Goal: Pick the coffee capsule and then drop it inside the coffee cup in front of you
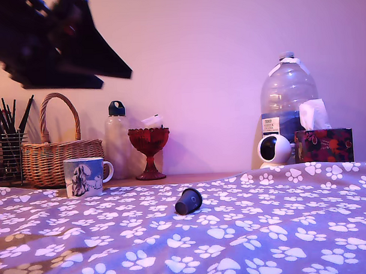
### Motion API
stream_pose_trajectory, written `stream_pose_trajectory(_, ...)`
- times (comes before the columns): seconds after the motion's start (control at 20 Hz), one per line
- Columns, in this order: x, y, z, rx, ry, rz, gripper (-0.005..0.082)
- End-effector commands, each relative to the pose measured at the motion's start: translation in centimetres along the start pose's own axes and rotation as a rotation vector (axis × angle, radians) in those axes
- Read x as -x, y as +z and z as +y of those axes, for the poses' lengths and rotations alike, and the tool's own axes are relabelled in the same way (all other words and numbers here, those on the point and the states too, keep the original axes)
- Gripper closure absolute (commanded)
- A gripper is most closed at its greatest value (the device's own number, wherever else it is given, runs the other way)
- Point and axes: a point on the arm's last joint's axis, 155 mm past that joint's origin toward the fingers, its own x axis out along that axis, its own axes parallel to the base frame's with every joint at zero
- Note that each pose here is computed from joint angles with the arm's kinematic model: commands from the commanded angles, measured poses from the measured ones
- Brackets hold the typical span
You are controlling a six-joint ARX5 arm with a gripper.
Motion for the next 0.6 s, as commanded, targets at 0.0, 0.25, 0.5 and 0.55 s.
stream_pose_trajectory(0.0,-0.8,-2.5,0.0,0.01,-0.004,0.051,0.0158)
stream_pose_trajectory(0.25,-2.7,-3.9,0.4,0.012,-0.003,0.06,0.0158)
stream_pose_trajectory(0.5,-4.4,-5.8,0.6,0.017,-0.007,0.086,0.0159)
stream_pose_trajectory(0.55,-4.7,-6.0,0.7,0.017,-0.008,0.083,0.0159)
